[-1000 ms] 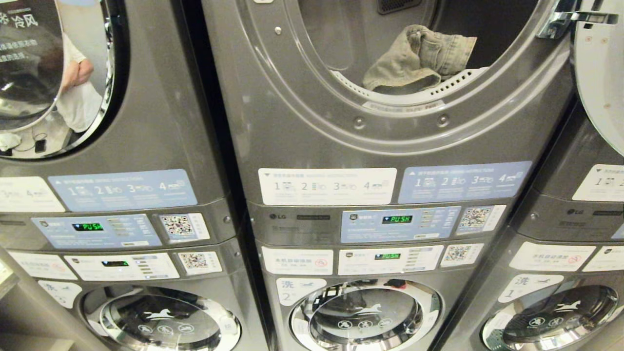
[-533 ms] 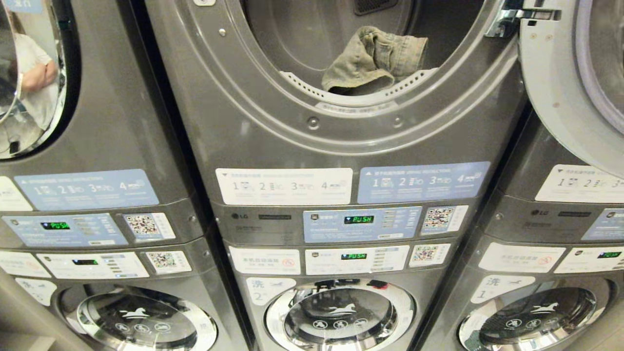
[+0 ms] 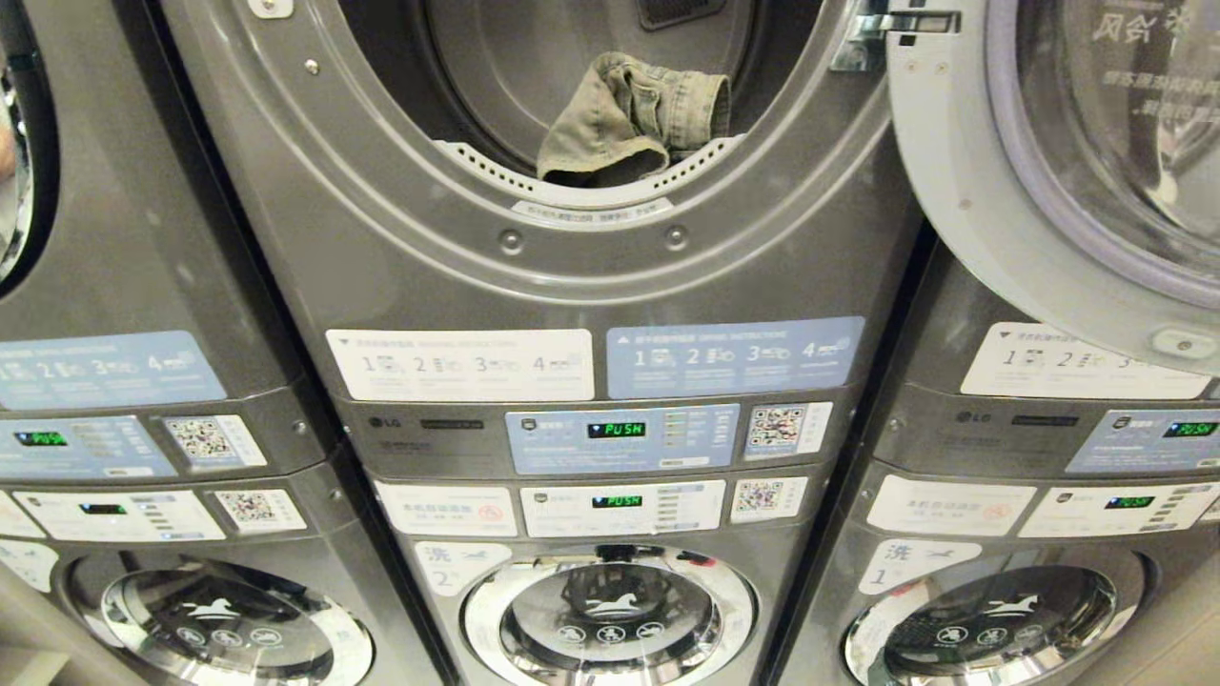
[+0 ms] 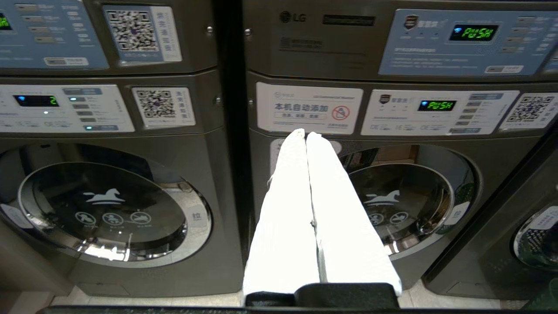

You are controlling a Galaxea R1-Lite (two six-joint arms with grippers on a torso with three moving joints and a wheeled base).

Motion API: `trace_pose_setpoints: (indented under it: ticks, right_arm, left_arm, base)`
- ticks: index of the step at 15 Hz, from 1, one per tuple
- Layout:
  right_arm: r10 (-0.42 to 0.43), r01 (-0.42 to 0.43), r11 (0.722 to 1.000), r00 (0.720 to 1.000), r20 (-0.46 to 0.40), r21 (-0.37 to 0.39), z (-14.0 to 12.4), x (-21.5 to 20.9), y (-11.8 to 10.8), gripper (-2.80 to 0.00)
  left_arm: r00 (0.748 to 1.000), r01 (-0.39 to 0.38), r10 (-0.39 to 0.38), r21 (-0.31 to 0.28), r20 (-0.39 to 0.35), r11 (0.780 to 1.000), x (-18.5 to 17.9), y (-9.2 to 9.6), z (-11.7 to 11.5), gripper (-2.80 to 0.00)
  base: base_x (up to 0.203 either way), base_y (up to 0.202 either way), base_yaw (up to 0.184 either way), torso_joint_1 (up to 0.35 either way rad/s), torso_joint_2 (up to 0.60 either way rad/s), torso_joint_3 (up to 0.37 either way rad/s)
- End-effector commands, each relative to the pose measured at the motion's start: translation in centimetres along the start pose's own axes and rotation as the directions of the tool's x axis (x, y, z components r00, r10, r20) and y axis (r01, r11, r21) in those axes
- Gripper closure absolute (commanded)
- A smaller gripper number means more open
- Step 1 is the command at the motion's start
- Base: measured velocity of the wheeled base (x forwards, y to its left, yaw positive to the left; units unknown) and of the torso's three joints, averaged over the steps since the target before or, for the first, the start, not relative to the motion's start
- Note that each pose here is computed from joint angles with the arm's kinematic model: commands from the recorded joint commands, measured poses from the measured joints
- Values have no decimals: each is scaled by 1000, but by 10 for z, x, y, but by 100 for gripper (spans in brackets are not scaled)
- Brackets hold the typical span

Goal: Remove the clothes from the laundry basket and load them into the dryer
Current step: Close the dryer

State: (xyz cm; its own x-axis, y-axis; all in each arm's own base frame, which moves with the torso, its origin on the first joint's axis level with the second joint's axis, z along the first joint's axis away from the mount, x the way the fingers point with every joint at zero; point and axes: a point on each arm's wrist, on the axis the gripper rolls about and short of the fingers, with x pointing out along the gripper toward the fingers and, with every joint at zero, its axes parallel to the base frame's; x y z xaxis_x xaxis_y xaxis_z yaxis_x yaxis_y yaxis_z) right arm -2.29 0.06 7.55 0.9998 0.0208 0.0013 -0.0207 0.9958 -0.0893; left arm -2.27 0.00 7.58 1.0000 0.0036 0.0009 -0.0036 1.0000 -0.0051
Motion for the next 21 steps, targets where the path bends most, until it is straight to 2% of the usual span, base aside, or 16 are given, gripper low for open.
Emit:
trace_pose_setpoints:
  ticks: [1,7,9,12,21]
  right_arm:
    - [1,-1,1000,1000,-1,-1,0,0,0,-280]
    - [4,-4,1000,1000,-2,-6,0,0,0,-280]
    - [3,-3,1000,1000,-6,-15,0,0,0,-280]
    - [1,-1,999,1000,-3,43,0,0,0,-280]
    - [-1,1,998,1000,-1,64,0,0,0,-280]
  left_arm:
    - [1000,-1,1,-3,-1,1000,0,0,0,0]
    - [1000,-1,1,-3,-1,1000,0,0,0,0]
    - [1000,-1,1,-3,-1,1000,0,0,0,0]
    - [1000,-1,1,-3,-1,1000,0,0,0,0]
    - [1000,-1,1,-3,-1,1000,0,0,0,0]
  base:
    - [0,-199,4,-1,2,2]
    - [0,-175,1,2,3,2]
    - [0,0,0,0,0,0]
    - [0,0,0,0,0,0]
    - [0,0,0,0,0,0]
